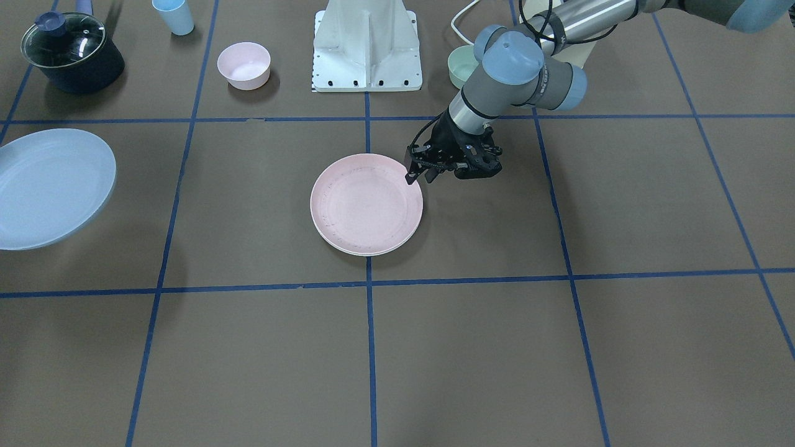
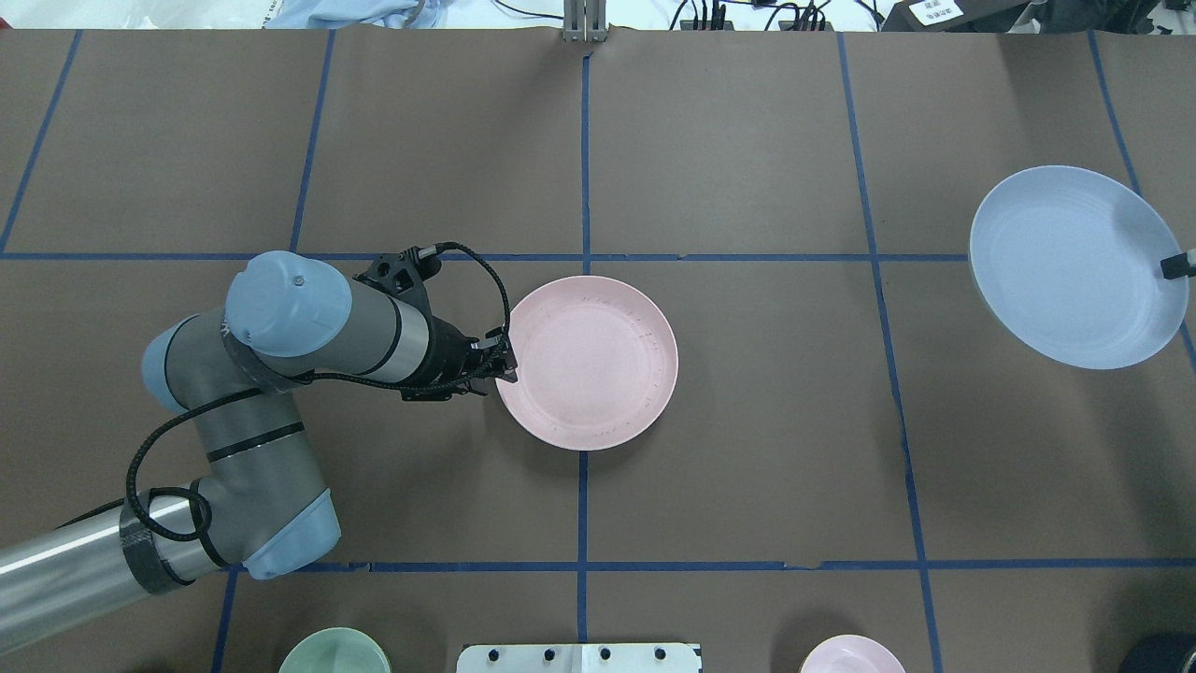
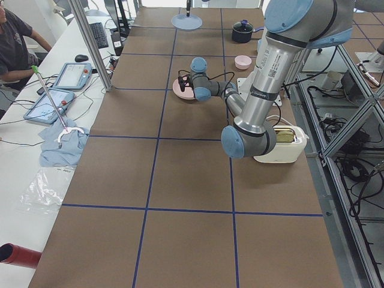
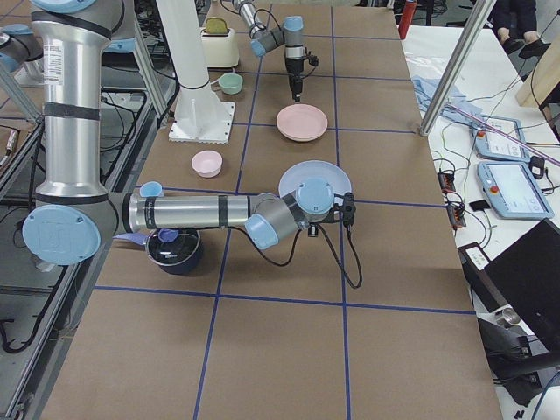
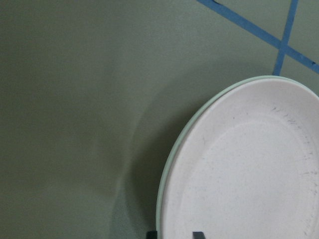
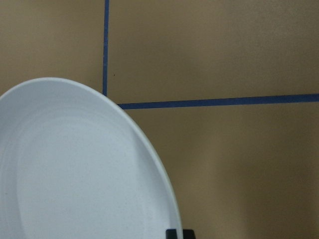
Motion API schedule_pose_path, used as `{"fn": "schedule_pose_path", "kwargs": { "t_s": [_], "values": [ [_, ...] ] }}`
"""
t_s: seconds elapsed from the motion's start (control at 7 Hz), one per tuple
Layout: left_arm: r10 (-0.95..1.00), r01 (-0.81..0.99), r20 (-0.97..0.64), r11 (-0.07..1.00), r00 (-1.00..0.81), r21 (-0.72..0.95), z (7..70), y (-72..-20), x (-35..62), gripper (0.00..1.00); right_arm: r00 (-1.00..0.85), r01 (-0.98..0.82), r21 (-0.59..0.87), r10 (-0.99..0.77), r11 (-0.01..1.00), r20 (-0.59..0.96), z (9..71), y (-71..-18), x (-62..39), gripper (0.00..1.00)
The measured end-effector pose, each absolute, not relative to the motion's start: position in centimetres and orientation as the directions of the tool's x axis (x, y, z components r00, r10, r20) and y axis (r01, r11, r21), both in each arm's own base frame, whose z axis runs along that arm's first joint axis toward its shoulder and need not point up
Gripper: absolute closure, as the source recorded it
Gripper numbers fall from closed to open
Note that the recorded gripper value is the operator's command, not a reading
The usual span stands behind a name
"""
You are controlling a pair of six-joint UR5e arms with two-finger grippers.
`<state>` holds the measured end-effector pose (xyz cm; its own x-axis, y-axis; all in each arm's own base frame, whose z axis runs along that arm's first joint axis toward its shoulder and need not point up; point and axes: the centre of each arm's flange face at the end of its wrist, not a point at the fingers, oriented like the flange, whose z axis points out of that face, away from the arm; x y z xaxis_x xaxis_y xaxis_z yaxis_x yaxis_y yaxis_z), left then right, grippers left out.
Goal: Stack three plates with pink and blue
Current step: 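Withdraw the left gripper while the right gripper grasps and lifts the light blue plate, then carry the light blue plate over the pink plate with the right gripper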
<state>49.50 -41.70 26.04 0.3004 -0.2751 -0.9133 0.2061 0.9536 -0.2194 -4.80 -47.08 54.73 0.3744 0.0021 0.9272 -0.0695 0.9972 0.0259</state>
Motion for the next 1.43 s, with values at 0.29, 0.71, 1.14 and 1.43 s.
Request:
{"fn": "schedule_pose_path", "kwargs": {
  "t_s": [0.29,0.71,1.14,1.43],
  "values": [
    [-0.254,0.218,-0.92,0.957,0.297,-0.194,25.9,-44.8,43.3,0.0,0.389,-0.072,-0.003,0.031,0.997,0.921,49.4,-47.7,-10.0,1.0],
    [-0.055,0.198,-0.898,0.98,0.437,0.036,28.5,-45.1,32.9,0.0,0.406,-0.1,-0.073,0.107,0.992,0.907,38.3,-48.1,-25.8,1.0],
    [0.073,0.184,-0.806,0.958,0.587,0.221,36.0,-46.9,22.1,0.0,0.464,-0.098,-0.124,0.156,0.987,0.872,26.9,-45.4,-41.3,1.0],
    [0.223,0.076,-0.707,0.928,0.672,0.364,41.5,-48.3,15.0,0.0,0.506,-0.095,-0.112,0.145,0.989,0.851,25.1,-44.2,-46.0,1.0]
  ]
}}
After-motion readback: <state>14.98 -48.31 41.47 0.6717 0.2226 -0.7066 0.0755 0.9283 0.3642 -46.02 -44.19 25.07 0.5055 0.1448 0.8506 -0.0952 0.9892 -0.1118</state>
